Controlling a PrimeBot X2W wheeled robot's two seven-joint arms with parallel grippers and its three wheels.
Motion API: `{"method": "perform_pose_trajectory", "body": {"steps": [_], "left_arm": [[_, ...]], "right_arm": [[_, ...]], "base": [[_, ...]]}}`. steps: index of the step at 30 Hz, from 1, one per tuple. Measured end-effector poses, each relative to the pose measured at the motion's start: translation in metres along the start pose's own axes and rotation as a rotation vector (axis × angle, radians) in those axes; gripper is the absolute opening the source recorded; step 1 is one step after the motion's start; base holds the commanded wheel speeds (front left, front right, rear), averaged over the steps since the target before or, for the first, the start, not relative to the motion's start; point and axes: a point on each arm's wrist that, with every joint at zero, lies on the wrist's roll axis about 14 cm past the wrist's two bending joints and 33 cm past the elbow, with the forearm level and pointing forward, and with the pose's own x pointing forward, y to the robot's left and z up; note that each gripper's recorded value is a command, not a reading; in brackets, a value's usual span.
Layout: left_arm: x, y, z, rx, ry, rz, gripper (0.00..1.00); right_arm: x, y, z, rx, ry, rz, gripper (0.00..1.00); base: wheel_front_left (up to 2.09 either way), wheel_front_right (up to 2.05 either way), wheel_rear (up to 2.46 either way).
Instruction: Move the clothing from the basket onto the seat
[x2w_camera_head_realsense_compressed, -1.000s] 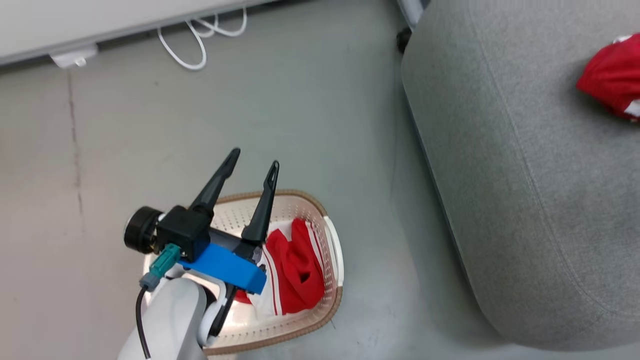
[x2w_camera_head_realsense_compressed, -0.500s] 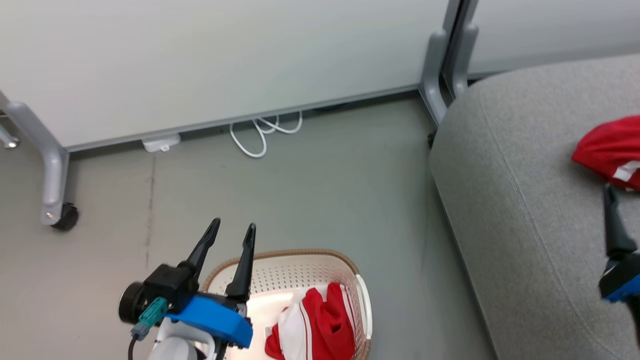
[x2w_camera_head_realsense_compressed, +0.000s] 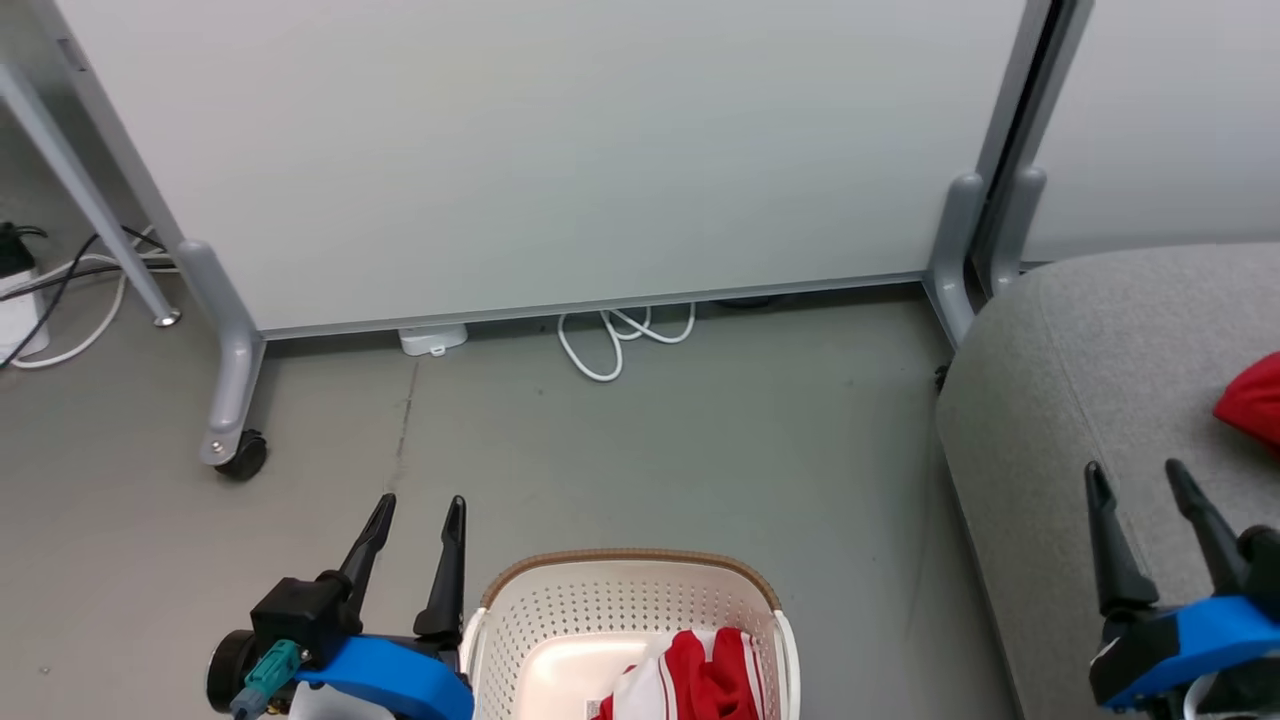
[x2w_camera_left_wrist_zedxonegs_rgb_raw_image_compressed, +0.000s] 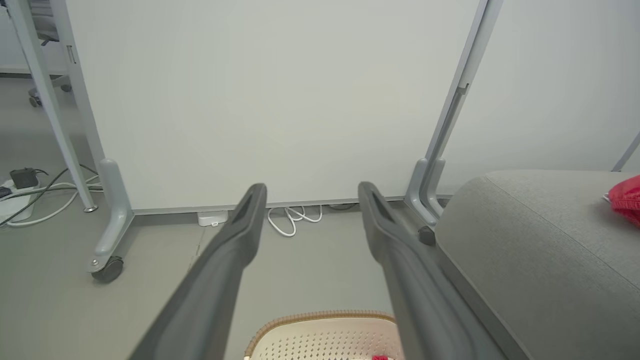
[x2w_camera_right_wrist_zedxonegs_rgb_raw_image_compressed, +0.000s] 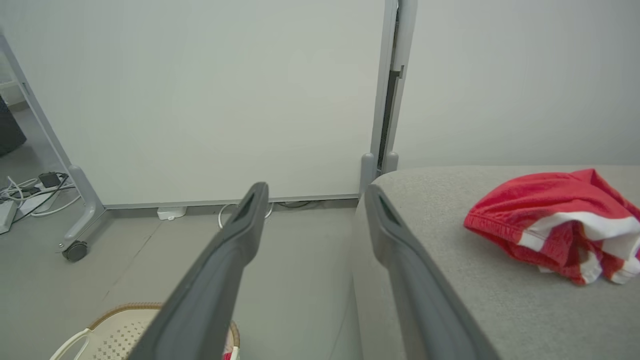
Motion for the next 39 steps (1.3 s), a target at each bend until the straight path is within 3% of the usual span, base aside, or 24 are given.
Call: {"method": "perform_pose_trajectory", "body": {"steps": [14,39], "left_arm": [[-0.022,0.029,0.005,-0.003,-0.019,0.102,1.00],[-0.014,0.027,-0.007,-0.010,0.019,0.097,1.00]], "right_arm": [[-0.014,0.050,-0.026,0.051,0.055,0.110,1.00],[-0.015,0.049,-0.041,0.063,0.097,0.101,1.00]], "base": [[0.00,0.00,0.00],[0.00,0.00,0.00]]}}
